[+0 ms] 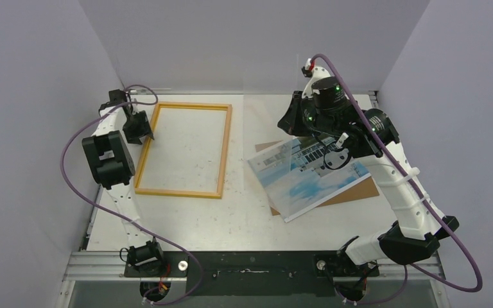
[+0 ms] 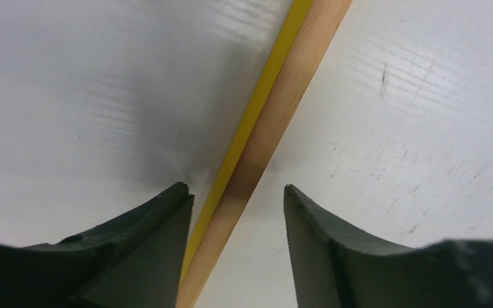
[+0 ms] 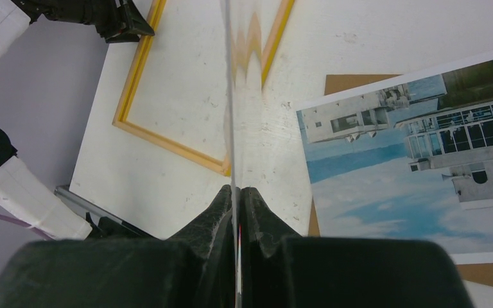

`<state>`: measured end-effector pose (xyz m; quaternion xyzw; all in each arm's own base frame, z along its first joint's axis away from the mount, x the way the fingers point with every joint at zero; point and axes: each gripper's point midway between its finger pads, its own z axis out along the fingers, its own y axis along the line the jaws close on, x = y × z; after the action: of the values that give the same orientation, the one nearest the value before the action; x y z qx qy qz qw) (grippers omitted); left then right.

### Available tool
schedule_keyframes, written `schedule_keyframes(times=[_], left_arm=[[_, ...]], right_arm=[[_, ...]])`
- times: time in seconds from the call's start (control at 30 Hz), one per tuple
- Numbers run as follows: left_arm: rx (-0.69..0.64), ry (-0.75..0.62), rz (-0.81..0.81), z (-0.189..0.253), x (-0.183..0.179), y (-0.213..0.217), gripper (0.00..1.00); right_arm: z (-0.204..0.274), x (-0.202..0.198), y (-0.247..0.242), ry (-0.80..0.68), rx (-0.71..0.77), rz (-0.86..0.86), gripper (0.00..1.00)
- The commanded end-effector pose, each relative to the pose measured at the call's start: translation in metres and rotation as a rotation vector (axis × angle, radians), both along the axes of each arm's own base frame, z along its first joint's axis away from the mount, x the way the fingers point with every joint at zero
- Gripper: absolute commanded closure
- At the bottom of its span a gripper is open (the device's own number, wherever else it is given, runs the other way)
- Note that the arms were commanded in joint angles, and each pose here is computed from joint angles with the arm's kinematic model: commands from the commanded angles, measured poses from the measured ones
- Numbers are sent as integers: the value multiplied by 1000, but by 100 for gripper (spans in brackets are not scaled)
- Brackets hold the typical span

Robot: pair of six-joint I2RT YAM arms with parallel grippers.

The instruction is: Put the photo into the frame

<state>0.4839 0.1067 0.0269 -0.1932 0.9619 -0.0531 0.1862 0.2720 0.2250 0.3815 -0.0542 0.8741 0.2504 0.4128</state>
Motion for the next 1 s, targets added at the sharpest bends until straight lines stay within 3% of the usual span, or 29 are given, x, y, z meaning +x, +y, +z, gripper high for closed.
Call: schedule_keyframes(times=[0.0, 0.33, 0.43, 0.5, 0.97], left_arm=[[24, -66, -82, 5, 19, 0, 53], [136, -13, -169, -8, 4, -17, 74], [186, 18, -182, -11, -5, -22, 84], [211, 27, -196, -9, -9, -29, 100], [245, 57, -384, -8, -42, -117, 100]], right_arm=[[28, 6, 8, -65, 93, 8, 100], [30, 12, 10, -69, 106, 17, 100], [28, 13, 12, -61, 111, 18, 100], [27, 14, 11, -56, 115, 13, 100], [16, 46, 34, 26, 323, -42, 100]])
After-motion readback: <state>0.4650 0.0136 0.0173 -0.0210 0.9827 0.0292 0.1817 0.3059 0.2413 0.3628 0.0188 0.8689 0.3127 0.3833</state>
